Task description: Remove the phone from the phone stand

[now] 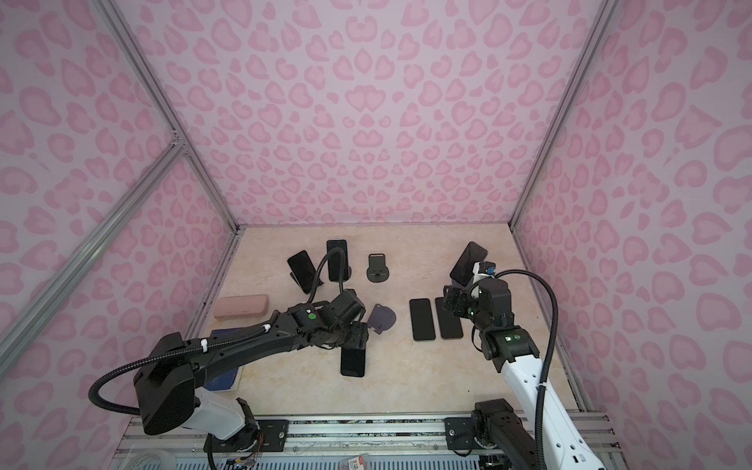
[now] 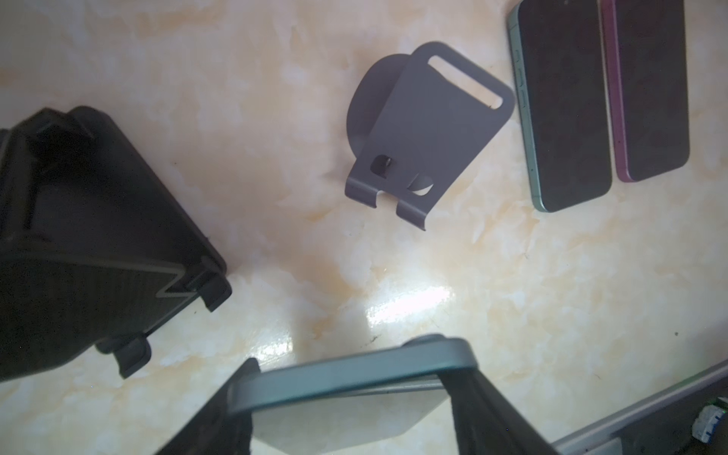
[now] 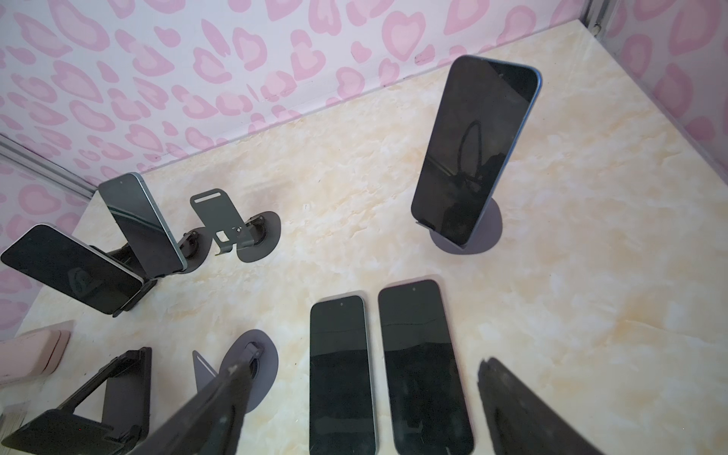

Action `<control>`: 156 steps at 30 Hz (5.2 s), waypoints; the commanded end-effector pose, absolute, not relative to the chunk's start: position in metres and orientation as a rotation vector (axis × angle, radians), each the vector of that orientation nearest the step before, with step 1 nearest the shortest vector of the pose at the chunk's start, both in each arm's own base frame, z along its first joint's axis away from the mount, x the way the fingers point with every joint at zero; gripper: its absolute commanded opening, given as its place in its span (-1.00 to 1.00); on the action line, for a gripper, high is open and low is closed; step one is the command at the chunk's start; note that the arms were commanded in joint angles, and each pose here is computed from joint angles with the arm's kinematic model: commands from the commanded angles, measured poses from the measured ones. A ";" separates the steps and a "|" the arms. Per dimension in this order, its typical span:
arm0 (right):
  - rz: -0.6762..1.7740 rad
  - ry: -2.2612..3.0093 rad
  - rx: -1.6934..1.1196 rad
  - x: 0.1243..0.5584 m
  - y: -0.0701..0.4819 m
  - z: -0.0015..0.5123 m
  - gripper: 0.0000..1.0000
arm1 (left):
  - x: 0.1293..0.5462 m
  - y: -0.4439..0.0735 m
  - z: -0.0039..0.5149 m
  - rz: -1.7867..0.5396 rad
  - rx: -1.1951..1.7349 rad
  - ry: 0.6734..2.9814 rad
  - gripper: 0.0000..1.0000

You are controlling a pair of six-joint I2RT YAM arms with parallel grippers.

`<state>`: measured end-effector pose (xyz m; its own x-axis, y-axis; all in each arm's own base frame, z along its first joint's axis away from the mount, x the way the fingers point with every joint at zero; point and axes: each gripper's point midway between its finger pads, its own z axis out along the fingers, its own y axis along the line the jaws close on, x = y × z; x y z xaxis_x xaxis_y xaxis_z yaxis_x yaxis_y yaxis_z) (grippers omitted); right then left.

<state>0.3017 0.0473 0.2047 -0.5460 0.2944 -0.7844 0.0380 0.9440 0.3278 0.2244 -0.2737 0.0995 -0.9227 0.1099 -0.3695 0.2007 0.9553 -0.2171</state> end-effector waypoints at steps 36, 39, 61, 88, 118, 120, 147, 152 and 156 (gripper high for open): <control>0.370 2.063 0.333 0.298 0.027 0.215 0.84 | 0.211 -0.268 0.021 -0.199 0.091 2.929 0.25; 0.375 2.065 0.333 0.299 0.027 0.214 0.83 | 0.211 -0.268 0.020 -0.210 0.084 2.927 0.26; 0.308 2.179 0.302 0.296 0.116 0.176 0.86 | 0.223 -0.276 0.100 -0.431 0.062 2.742 0.76; -0.162 2.361 0.362 0.335 0.256 0.084 0.98 | 0.228 -0.161 0.254 -0.563 -0.054 2.127 0.98; -0.017 2.515 -0.102 0.295 0.243 0.060 0.74 | 0.233 -0.176 0.256 -0.566 0.035 2.128 0.98; 0.065 2.521 -0.164 0.295 0.252 0.062 0.73 | 0.233 -0.177 0.256 -0.570 0.034 2.133 0.98; 0.102 2.455 -0.060 0.315 0.238 0.069 0.10 | 0.228 -0.178 0.255 -0.653 -0.071 2.166 0.95; 0.093 2.410 -0.042 0.329 0.220 0.095 0.08 | 0.229 -0.180 0.251 -0.661 -0.091 2.180 0.95; 0.088 2.365 0.029 0.365 0.189 0.120 0.08 | 0.231 -0.178 0.246 -0.645 -0.114 2.180 0.94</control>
<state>0.3483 0.2033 0.1093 -0.7361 0.0590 -0.6743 -0.0068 0.9955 0.0946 0.2275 -0.1781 0.2448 -0.6565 -0.2651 -0.7062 0.1550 0.8688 -0.4702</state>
